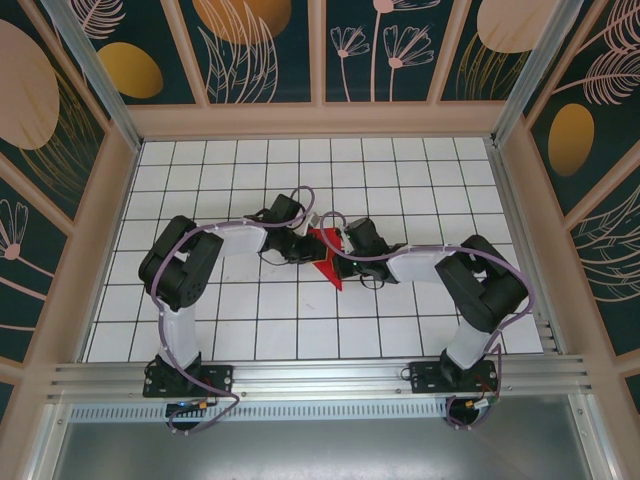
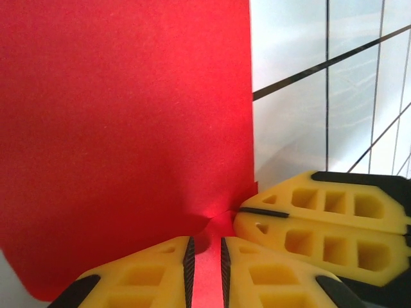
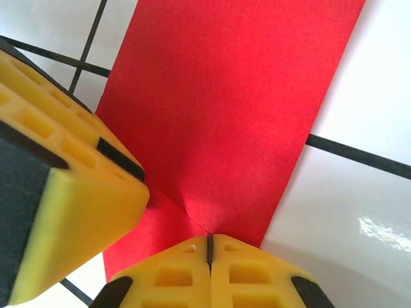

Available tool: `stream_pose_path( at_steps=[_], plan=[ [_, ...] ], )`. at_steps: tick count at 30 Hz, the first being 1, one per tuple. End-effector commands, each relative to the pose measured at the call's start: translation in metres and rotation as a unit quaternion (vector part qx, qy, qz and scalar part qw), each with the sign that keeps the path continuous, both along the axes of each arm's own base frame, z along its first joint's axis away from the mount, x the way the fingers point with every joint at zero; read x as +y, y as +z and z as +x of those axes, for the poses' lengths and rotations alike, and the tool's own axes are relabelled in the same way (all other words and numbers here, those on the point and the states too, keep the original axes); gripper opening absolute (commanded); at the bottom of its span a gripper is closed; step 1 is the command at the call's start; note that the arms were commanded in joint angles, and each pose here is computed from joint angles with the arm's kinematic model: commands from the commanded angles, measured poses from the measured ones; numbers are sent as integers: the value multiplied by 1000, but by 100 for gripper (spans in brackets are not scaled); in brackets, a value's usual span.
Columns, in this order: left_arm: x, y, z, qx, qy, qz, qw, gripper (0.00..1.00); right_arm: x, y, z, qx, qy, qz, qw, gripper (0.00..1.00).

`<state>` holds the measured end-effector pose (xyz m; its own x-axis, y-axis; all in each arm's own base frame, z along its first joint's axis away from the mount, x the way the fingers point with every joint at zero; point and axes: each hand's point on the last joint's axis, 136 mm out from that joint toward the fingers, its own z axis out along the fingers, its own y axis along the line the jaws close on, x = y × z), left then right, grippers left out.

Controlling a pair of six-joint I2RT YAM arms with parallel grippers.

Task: Fold a paper plane with a square sheet of paper (fold left side to right side)
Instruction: Third fold the triangle at the center of the table.

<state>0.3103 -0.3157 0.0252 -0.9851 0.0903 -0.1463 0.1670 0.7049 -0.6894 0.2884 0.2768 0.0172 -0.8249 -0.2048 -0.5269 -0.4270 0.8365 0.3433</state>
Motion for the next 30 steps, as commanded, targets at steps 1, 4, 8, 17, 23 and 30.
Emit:
stream_pose_path(
  at_steps=[1,4,8,17,23,30],
  plan=[
    [6,-17,-5,10,8,18,1000,22,-23,-41,-24,57,6,-76,995,0],
    [10,-28,-8,17,13,31,999,22,-20,-37,-21,54,5,-70,996,0],
    [17,-42,-11,24,20,51,998,21,-14,-26,-13,43,0,-58,997,0],
    [22,-55,-16,33,25,64,997,20,-5,28,6,5,-17,-17,1000,27],
    [21,-54,-14,31,26,63,997,20,-10,49,-7,3,-16,2,1000,42],
    [21,-54,-13,30,27,63,997,19,18,63,-53,53,46,88,994,38]
  ],
)
